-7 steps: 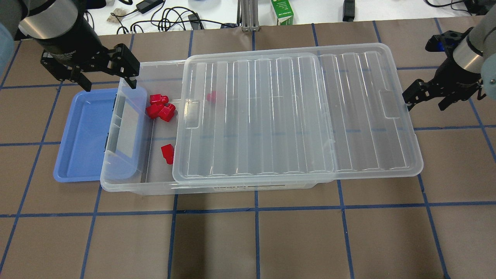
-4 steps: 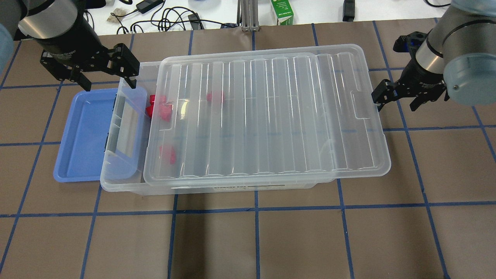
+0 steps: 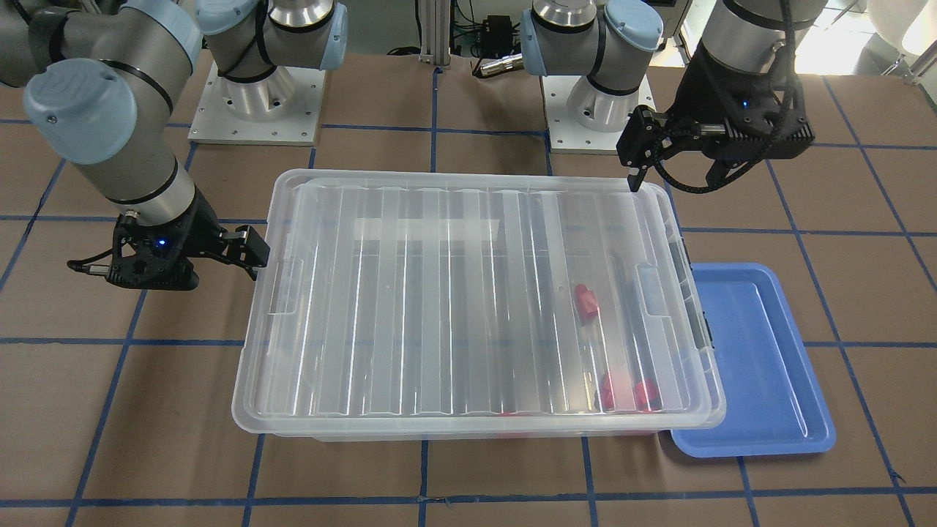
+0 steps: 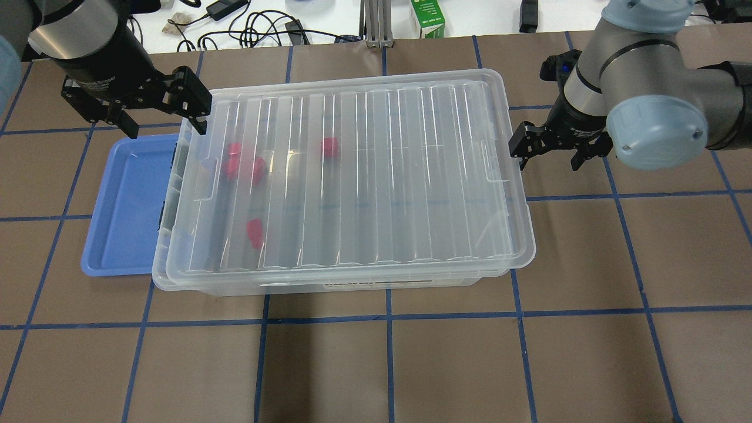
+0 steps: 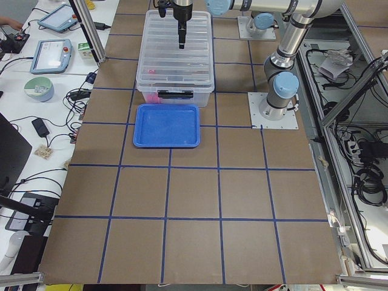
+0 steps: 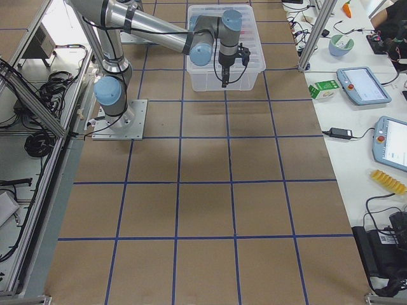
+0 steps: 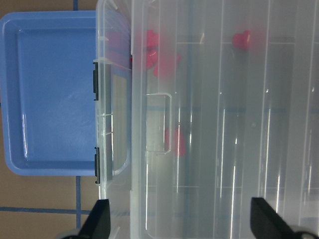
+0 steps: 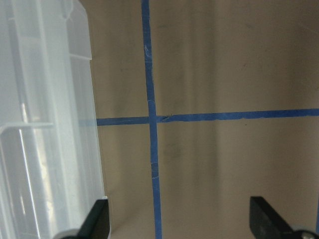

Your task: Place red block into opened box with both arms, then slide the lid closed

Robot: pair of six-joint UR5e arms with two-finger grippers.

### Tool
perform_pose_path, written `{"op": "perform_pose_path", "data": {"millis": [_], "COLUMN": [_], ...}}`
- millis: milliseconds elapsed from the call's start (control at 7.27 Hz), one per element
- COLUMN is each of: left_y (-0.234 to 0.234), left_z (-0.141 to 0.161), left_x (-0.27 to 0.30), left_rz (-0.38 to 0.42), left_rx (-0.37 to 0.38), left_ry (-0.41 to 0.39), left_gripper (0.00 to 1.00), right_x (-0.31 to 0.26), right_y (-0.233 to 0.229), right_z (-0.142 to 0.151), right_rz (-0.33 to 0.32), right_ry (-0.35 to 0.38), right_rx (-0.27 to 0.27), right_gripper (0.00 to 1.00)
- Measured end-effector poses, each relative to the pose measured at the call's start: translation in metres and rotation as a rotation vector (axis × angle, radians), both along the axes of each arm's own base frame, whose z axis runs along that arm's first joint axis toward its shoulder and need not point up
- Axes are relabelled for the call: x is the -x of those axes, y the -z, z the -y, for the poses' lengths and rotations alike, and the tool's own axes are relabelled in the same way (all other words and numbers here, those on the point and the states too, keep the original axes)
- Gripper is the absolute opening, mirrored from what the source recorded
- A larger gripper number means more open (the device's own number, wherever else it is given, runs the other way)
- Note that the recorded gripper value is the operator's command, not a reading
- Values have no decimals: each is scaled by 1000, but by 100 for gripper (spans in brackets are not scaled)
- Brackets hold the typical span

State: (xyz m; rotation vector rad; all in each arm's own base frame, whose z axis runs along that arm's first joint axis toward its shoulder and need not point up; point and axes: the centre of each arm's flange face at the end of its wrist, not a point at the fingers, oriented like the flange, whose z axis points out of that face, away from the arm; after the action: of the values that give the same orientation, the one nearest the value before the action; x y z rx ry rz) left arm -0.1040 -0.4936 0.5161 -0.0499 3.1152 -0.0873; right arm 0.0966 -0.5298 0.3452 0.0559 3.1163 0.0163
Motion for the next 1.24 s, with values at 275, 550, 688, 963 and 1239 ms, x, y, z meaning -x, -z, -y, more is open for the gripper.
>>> {"op": "perform_pose_path", "data": {"millis": [275,550,688,963,1239], "left_y": [0,1,1,1,1], "left_z": [0,0,-1,-1,-2], "left_x": [0,0,0,0,0], "left_rz": [-1,0,0,1,1], "left_rx": [-1,-1,-2,-5,-5], "left_ry": [0,0,0,0,0], "left_gripper": [100,100,100,100,100], "right_x": [-3,-3,-6,-20,-39], "right_y": [-25,-104,-142,-178,-183], "right_z": [8,15,9,-5,-12], "right_rz": [-7,-11,-8,-7,-14], "right_ry": [-11,-22,-25,-26,5], "right_rx": [48,72,70,81,86], "right_gripper": [100,100,100,100,100]}}
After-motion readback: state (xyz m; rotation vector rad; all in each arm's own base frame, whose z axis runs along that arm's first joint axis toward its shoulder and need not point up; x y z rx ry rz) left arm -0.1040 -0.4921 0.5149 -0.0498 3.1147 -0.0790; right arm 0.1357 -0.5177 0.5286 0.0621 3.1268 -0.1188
